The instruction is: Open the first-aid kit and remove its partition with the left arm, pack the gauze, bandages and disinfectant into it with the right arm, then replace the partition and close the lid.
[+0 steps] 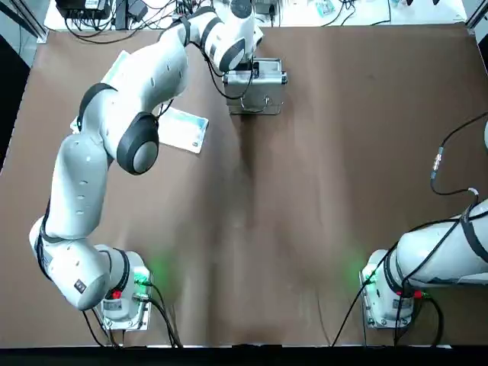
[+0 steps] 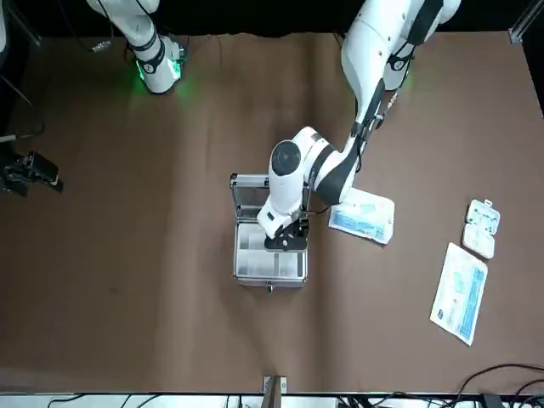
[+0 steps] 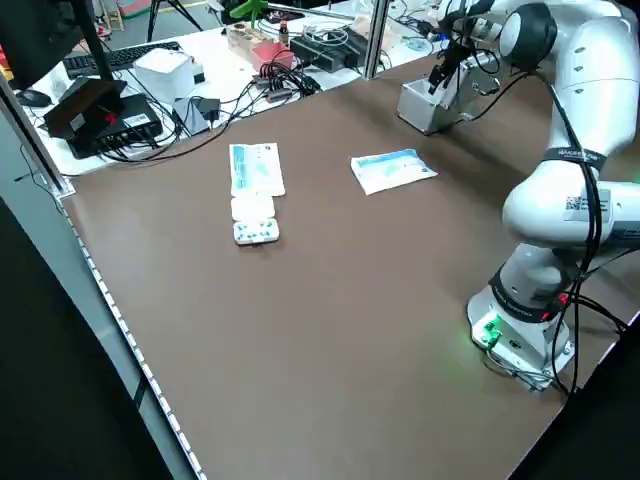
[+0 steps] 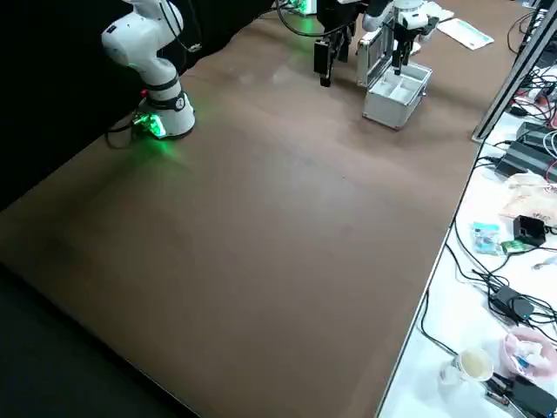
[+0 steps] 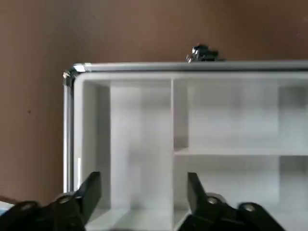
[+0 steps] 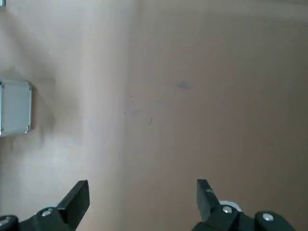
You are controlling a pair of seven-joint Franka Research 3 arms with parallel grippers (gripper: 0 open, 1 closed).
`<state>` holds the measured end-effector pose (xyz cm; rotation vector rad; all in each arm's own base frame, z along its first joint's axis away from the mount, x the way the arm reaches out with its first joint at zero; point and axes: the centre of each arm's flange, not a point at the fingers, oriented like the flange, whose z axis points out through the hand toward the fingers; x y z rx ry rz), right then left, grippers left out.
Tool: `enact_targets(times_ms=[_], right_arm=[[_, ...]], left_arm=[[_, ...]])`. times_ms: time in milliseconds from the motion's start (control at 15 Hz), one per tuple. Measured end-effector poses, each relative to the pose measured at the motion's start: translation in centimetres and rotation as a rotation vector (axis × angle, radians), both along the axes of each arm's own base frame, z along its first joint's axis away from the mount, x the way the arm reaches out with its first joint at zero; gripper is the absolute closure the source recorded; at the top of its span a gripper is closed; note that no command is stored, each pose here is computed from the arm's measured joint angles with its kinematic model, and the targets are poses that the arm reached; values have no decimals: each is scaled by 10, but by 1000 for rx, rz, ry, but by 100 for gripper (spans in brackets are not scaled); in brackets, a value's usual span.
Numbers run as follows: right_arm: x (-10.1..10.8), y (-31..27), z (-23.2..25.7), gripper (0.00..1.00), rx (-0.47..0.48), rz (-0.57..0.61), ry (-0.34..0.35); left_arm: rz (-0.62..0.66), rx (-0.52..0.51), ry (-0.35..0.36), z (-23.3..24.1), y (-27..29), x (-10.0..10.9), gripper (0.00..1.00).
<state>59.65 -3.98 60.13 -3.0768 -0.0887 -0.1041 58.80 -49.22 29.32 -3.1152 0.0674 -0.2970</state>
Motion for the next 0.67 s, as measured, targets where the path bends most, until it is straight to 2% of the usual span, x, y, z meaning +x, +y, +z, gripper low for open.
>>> enact_targets(times_ms=[133, 200, 400, 467, 533, 667], right_arm=[[0, 0, -1, 1, 0, 0, 2], [1, 1, -2, 1, 0, 1, 3], [2, 2, -4, 1, 0, 5, 7], [2, 2, -5, 1, 0, 6, 7], [2, 2, -6, 1, 0, 6, 9], [2, 3, -6, 1, 1, 7, 10]], left_arm=[[4, -3, -7, 16, 1, 1, 7], [9, 4, -2, 24, 3, 0, 1], [24, 19, 5, 58, 11, -2, 2], [37, 15, 12, 70, 15, -2, 7], [96, -11, 101, 95, 31, -4, 26], [118, -18, 191, 118, 56, -2, 46]])
